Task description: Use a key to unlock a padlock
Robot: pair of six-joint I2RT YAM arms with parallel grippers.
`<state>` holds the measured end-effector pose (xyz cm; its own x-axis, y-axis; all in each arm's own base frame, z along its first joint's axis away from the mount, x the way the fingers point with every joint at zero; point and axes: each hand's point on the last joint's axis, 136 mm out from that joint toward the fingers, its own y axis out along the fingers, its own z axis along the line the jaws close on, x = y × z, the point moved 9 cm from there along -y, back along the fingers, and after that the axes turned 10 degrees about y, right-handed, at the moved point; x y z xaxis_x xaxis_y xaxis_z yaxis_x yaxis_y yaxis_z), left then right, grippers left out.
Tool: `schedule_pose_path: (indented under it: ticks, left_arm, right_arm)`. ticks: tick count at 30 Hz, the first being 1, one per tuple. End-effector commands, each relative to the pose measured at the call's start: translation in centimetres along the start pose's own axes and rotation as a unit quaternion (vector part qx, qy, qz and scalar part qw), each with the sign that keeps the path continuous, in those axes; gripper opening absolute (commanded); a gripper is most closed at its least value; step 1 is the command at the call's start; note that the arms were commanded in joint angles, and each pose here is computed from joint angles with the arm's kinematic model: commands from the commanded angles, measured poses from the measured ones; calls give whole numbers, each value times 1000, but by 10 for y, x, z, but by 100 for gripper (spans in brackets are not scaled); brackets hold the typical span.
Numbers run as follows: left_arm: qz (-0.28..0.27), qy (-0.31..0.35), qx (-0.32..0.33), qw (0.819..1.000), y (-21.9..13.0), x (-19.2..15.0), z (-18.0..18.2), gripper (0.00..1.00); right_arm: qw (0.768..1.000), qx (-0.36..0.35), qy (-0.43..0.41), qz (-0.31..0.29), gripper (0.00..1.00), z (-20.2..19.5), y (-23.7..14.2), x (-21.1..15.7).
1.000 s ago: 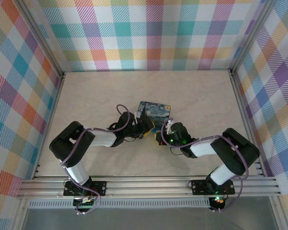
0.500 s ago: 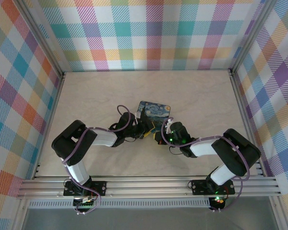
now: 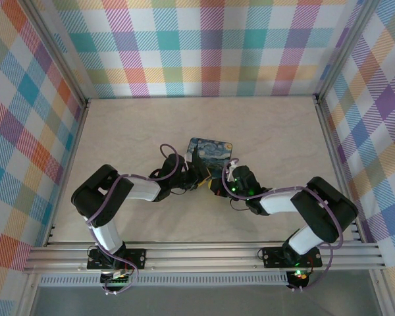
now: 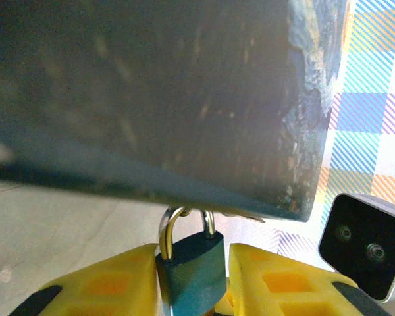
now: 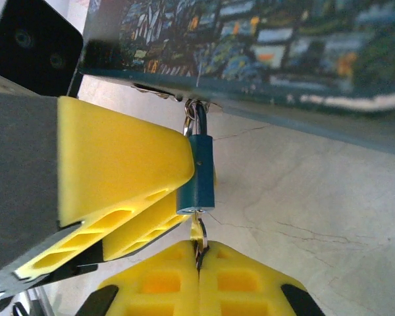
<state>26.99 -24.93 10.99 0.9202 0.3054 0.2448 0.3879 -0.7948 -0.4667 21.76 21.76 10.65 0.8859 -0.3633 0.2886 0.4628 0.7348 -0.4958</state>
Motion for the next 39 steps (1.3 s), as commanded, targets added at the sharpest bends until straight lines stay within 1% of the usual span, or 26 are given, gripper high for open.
schedule_pose_path:
  ticks: [1,8,15,21,26,29,32,34,37,39]
  left_arm:
    - [9,-17,2,1000,2,-1,4,28]
    - [8,-17,3,1000,0,-2,4,19]
    - [3,-20,0,1000,-2,-1,2,11]
    - [-2,-34,2,999,-5,-1,1,6]
    - [-4,-47,2,999,-7,-1,-1,0]
    - [-3,-50,4,999,-8,0,-2,0]
    - [-3,-53,3,999,-8,0,-3,0]
    - [-3,-55,3,998,-8,0,-3,0]
    - [-4,-57,0,998,-9,0,-4,0]
    - [-3,-58,0,998,-10,0,-5,0]
  right_arm:
    - [998,55,10,-9,0,28,-3,8]
    - [997,67,29,-4,0,33,-3,9]
    - [997,59,43,2,1,28,0,7]
    - [999,35,26,-10,16,25,-5,8]
    - [999,-7,16,-27,31,13,-15,5]
    - [999,-24,2,-38,38,9,-23,4]
    - [997,-46,-34,-48,45,10,-32,5]
    - [994,-61,-68,-57,50,13,-39,8]
    - [986,-77,-130,-74,59,24,-53,15]
    - [978,-78,-171,-91,67,33,-63,19]
